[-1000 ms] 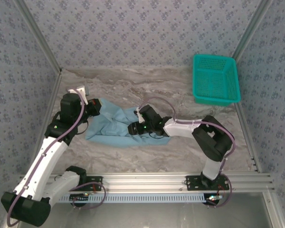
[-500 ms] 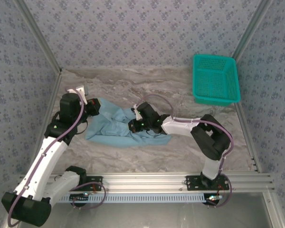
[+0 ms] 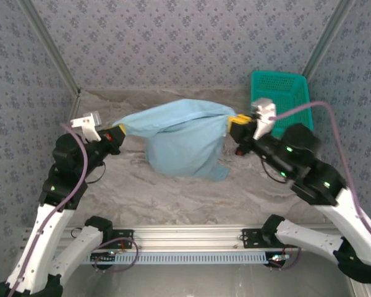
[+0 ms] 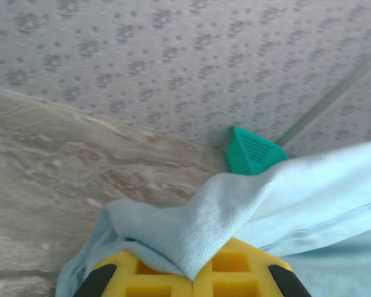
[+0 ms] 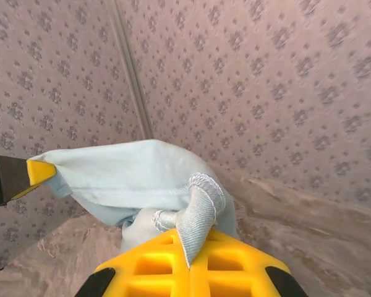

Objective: Fold the inside-out t-shirt

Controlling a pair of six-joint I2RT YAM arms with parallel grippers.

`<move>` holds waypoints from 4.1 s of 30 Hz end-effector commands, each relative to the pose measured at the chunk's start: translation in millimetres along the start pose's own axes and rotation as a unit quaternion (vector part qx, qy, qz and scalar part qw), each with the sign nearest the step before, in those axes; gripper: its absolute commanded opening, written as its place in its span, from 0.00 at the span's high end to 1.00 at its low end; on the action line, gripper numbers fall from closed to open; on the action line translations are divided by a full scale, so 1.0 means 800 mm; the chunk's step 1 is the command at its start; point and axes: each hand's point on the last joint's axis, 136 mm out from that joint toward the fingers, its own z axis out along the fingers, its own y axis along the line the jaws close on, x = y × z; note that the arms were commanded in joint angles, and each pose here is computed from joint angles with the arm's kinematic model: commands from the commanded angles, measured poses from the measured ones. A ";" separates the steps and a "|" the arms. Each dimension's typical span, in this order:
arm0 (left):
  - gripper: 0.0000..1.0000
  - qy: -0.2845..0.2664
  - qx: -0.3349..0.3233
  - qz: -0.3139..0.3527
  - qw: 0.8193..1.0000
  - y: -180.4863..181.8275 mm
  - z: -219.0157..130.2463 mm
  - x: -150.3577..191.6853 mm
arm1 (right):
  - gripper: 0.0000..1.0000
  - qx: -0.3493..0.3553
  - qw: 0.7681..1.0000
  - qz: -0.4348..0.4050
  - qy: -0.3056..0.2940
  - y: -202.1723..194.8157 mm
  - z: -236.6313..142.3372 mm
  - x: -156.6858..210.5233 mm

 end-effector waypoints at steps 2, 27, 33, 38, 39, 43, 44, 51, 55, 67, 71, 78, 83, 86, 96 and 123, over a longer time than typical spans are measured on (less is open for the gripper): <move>1.00 0.016 0.009 0.013 1.000 -0.007 -0.014 0.016 | 1.00 0.082 0.985 -0.070 0.133 -0.044 -0.008 0.100; 1.00 -0.253 0.072 0.129 0.956 -0.157 -0.009 -0.336 | 1.00 0.117 0.952 -0.098 -0.266 -0.100 0.017 -0.325; 1.00 -0.110 0.024 0.054 0.992 -0.058 0.021 -0.170 | 1.00 0.144 0.987 -0.030 -0.070 -0.126 0.041 -0.114; 1.00 0.089 -0.031 -0.046 0.995 0.055 0.057 0.050 | 1.00 0.212 0.961 0.099 0.149 -0.163 0.019 0.182; 1.00 0.132 -0.038 -0.072 0.988 0.075 0.062 0.106 | 1.00 0.229 0.946 0.125 0.194 -0.167 0.004 0.235; 1.00 0.267 -0.069 -0.156 0.949 0.116 0.050 0.291 | 0.99 0.271 0.883 0.219 0.314 -0.162 -0.051 0.378; 1.00 0.284 -0.078 -0.158 0.942 0.120 0.043 0.318 | 0.98 0.276 0.873 0.228 0.330 -0.160 -0.059 0.394; 0.64 0.331 -0.110 -0.130 0.928 0.122 0.006 0.350 | 0.56 0.270 0.873 0.210 0.349 -0.146 -0.043 0.390; 0.33 0.307 -0.156 -0.041 0.938 0.124 0.007 0.295 | 0.25 0.282 0.892 0.142 0.323 -0.158 -0.015 0.352; 0.22 0.238 -0.124 0.012 0.963 0.114 0.171 0.196 | 0.24 0.199 0.911 0.101 0.346 -0.148 0.161 0.373; 0.22 0.270 -0.152 0.024 0.950 0.137 0.190 0.211 | 0.24 0.189 0.879 0.111 0.423 -0.148 0.141 0.410; 0.23 0.371 0.076 0.206 0.902 0.007 0.135 0.308 | 0.23 0.167 0.846 0.144 0.485 -0.114 0.054 0.434; 0.25 0.373 0.252 0.373 0.812 -0.076 0.066 0.402 | 0.22 0.166 0.860 0.219 0.430 -0.142 0.045 0.413; 0.29 0.375 0.296 0.435 0.763 -0.096 0.052 0.440 | 0.22 0.168 0.862 0.232 0.418 -0.156 0.045 0.401; 0.54 0.396 0.271 0.531 0.698 -0.092 0.099 0.513 | 0.22 0.161 0.866 0.236 0.410 -0.160 0.038 0.400; 0.61 0.457 0.311 0.449 0.702 -0.091 0.114 0.544 | 0.23 0.166 0.863 0.238 0.413 -0.159 0.021 0.404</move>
